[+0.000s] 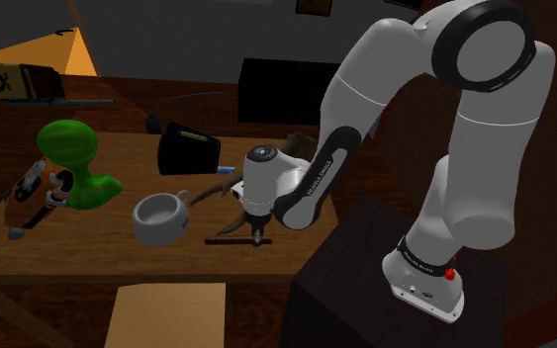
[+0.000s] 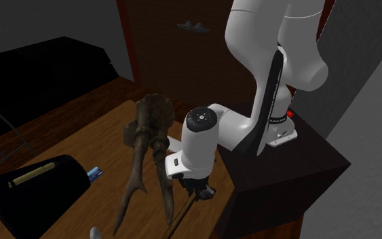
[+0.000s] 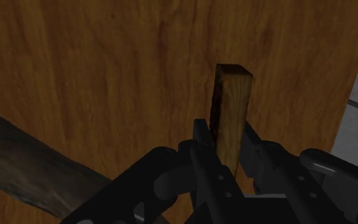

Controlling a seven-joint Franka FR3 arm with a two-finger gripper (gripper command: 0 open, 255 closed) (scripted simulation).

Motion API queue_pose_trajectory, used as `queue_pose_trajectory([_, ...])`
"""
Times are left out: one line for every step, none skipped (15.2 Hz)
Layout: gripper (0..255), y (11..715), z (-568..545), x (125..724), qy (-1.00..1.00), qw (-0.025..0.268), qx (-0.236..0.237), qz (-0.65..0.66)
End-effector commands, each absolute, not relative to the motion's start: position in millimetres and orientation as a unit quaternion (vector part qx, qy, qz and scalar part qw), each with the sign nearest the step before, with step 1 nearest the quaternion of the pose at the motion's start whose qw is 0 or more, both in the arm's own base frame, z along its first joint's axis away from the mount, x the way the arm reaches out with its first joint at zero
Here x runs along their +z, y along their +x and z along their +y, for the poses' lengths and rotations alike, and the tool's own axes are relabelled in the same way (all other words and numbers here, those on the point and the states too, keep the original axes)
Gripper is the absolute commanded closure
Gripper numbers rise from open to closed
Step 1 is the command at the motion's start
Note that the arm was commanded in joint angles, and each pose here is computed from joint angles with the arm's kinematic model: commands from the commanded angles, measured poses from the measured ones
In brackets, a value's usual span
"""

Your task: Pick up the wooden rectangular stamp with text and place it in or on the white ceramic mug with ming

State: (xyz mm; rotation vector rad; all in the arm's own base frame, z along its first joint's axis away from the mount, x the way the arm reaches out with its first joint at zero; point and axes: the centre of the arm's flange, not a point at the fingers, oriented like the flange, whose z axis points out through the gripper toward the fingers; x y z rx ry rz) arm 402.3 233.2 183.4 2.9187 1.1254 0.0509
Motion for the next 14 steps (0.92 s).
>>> queue_pose_trajectory([255, 402.6, 232.3, 194.2, 0.933, 0.006, 0.016, 0.359])
queue_pose_trajectory([255, 402.6, 232.3, 199.5, 0.933, 0.006, 0.016, 0.359])
queue_pose_trajectory([255, 402.6, 232.3, 204.8, 0.933, 0.006, 0.016, 0.359])
queue_pose_trajectory([255, 402.6, 232.3, 210.1, 0.933, 0.006, 0.016, 0.359])
queue_pose_trajectory([255, 402.6, 232.3, 215.4, 0.933, 0.006, 0.016, 0.359])
queue_pose_trajectory([255, 402.6, 232.3, 220.6, 0.933, 0.006, 0.016, 0.359])
queue_pose_trajectory([255, 402.6, 232.3, 225.9, 0.933, 0.006, 0.016, 0.359])
queue_pose_trajectory([255, 402.6, 232.3, 231.2, 0.933, 0.006, 0.016, 0.359])
queue_pose_trajectory([255, 402.6, 232.3, 236.5, 0.933, 0.006, 0.016, 0.359])
queue_pose_trajectory([255, 402.6, 232.3, 241.8, 0.933, 0.006, 0.016, 0.359])
queue_pose_trajectory([255, 402.6, 232.3, 247.0, 0.933, 0.006, 0.016, 0.359])
queue_pose_trajectory([255, 402.6, 232.3, 252.3, 0.933, 0.006, 0.016, 0.359])
queue_pose_trajectory([255, 402.6, 232.3, 257.6, 0.933, 0.006, 0.016, 0.359])
queue_pose_trajectory([255, 402.6, 232.3, 262.9, 0.933, 0.006, 0.016, 0.359])
